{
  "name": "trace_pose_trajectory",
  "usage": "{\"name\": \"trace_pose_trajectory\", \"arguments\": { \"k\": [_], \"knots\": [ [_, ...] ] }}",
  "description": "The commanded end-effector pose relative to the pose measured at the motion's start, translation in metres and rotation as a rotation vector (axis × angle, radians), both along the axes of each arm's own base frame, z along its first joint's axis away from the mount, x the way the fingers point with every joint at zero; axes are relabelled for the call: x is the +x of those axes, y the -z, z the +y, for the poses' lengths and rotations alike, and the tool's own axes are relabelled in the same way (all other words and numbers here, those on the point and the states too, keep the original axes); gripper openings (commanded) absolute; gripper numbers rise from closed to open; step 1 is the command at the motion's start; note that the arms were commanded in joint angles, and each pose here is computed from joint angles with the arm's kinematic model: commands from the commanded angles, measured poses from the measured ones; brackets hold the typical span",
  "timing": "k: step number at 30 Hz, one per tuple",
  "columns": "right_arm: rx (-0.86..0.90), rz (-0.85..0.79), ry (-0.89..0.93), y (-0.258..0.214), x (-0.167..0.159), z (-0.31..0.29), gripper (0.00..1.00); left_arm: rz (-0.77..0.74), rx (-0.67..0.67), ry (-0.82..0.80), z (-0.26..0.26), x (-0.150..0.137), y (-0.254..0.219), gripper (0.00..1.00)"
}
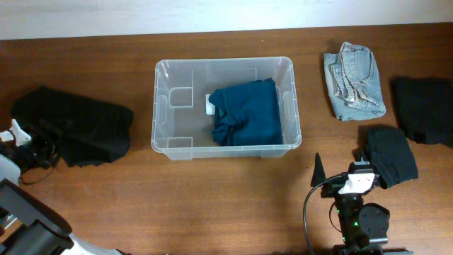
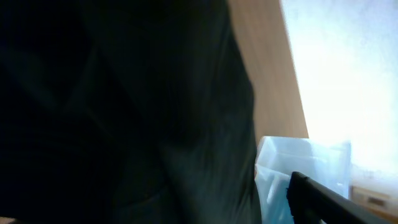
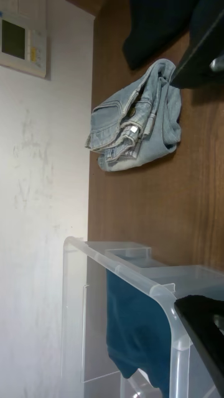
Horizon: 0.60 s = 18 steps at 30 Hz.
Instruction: Pack container
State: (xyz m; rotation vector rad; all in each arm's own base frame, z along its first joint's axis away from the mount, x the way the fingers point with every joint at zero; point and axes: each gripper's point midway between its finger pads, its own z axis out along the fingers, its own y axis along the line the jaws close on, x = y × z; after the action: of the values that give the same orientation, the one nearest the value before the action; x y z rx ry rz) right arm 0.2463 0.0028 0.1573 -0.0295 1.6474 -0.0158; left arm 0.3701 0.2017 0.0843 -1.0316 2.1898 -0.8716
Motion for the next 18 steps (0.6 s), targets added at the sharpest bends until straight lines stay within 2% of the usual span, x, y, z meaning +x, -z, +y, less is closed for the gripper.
{"name": "trace_pose_trajectory", "arguments": {
  "k": [1,9,18],
  "knots": [
    [0.001,0.003,-0.008,0.002,0.0,0.002,0.98,0.039,0.121,-0.031,0.018,-0.003,-0.007,0.99],
    [0.001,0.003,-0.008,0.002,0.0,0.002,0.98,0.294,0.133,-0.182,0.032,-0.036,0.024,0.99],
    [0.001,0.003,-0.008,0.002,0.0,0.002,0.98,0.319,0.073,-0.171,0.027,-0.034,0.048,0.99]
  ]
}}
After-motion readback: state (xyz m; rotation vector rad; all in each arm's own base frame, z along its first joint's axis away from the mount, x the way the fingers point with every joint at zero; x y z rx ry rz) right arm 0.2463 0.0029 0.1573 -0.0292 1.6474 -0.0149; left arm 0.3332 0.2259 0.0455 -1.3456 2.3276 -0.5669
